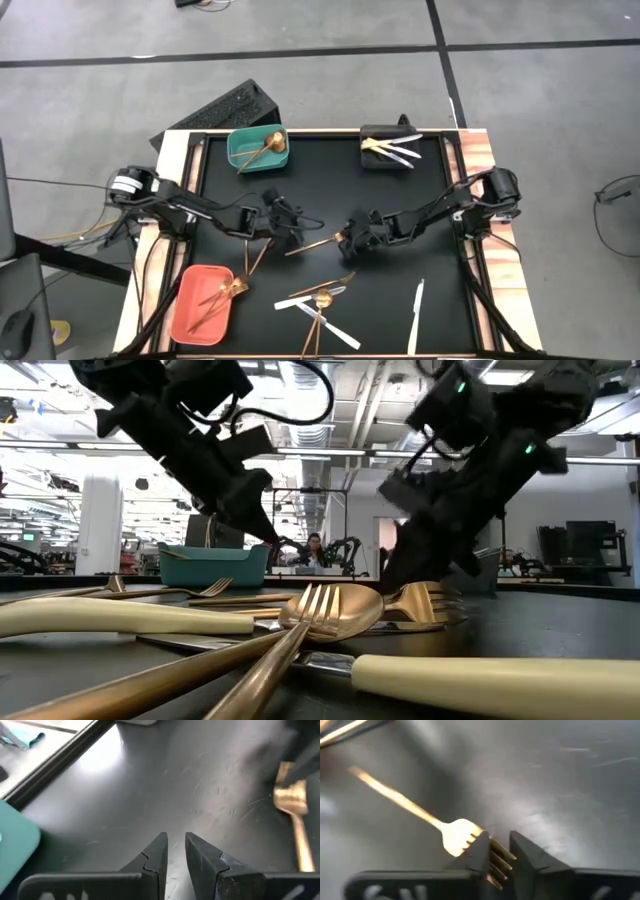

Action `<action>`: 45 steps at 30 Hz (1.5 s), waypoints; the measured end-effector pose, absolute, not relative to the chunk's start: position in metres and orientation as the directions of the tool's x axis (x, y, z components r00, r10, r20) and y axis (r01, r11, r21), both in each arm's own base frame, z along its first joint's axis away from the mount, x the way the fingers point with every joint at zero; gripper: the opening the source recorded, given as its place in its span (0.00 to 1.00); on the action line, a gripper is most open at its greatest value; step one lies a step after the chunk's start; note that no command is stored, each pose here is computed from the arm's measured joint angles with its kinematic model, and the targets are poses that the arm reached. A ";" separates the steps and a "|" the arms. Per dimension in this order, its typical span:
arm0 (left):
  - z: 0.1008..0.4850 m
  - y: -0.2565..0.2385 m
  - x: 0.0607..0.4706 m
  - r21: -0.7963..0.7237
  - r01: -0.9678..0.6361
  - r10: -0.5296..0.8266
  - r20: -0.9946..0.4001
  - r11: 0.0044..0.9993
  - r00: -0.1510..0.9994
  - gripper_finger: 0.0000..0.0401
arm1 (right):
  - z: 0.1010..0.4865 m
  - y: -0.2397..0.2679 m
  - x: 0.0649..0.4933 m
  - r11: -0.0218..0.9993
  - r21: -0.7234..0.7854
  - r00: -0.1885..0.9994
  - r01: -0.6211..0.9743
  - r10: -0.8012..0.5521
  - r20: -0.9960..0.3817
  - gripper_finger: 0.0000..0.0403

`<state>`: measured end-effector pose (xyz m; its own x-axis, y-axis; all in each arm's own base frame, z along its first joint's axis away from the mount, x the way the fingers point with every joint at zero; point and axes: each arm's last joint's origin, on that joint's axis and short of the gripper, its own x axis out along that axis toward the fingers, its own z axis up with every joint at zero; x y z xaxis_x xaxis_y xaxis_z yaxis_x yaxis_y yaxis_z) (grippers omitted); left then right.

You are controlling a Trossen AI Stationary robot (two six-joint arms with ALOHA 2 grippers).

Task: Sort silverware by color (type)
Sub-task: Put the gold fork into the orange bin

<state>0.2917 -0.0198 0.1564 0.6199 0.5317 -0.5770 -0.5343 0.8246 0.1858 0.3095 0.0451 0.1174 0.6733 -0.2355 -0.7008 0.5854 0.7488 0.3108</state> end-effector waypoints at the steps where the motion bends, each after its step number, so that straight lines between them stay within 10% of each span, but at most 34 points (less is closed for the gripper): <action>1: 0.155 -0.020 0.293 0.181 -0.533 0.529 -0.575 0.826 0.624 0.14 | 0.121 0.046 0.309 0.763 0.313 0.684 0.566 -0.223 -0.694 0.14; 30: 0.172 -0.035 0.310 0.084 -0.191 0.208 -0.487 0.978 0.848 0.29 | 0.185 0.062 0.312 0.945 -0.060 0.880 0.323 -0.323 -0.349 0.02; 45: 0.168 -0.038 0.306 0.072 -0.239 0.241 -0.522 0.968 0.818 0.01 | 0.190 0.063 0.314 0.946 -0.096 0.896 0.309 -0.323 -0.305 0.17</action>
